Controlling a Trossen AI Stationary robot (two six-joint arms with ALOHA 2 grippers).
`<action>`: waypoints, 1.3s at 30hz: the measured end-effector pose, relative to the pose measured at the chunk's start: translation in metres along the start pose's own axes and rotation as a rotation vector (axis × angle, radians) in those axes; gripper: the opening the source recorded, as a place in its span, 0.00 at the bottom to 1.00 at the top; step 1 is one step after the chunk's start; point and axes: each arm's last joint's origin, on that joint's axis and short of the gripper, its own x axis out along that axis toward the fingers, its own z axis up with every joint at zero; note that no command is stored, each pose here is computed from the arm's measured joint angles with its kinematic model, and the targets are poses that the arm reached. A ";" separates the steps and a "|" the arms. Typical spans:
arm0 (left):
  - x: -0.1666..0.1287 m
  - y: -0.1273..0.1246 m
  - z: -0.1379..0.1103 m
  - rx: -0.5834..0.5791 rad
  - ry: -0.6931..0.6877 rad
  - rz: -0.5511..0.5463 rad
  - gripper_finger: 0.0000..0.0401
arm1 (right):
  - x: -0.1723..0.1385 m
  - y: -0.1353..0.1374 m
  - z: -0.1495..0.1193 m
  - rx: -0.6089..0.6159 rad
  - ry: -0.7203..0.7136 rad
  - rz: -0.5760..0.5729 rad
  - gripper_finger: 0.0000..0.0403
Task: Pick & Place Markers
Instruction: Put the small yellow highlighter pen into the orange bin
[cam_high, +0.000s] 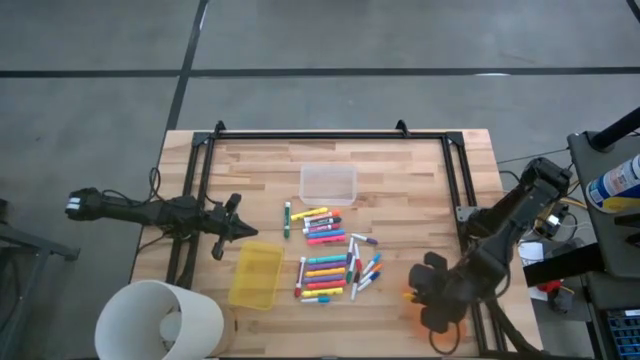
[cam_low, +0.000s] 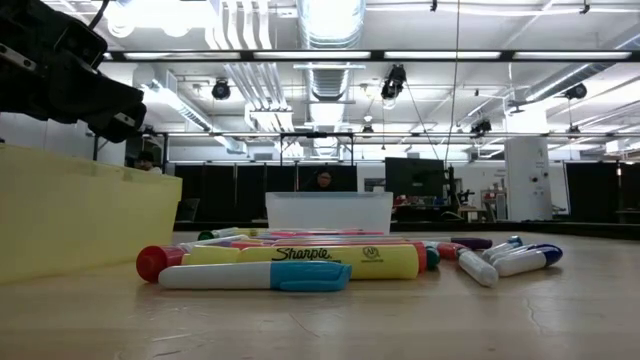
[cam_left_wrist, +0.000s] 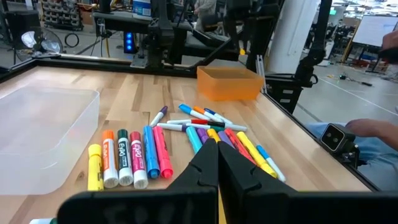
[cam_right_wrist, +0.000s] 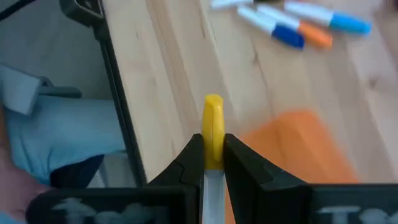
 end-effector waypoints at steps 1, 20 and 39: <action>0.000 0.000 0.000 0.000 0.000 0.000 0.00 | 0.000 0.001 -0.004 0.015 0.010 -0.003 0.09; 0.000 0.000 -0.001 -0.001 0.007 0.001 0.00 | 0.019 0.003 -0.048 0.159 0.129 -0.209 0.09; 0.000 0.000 -0.002 -0.001 0.017 0.002 0.00 | 0.054 0.004 -0.055 0.162 0.157 -0.342 0.12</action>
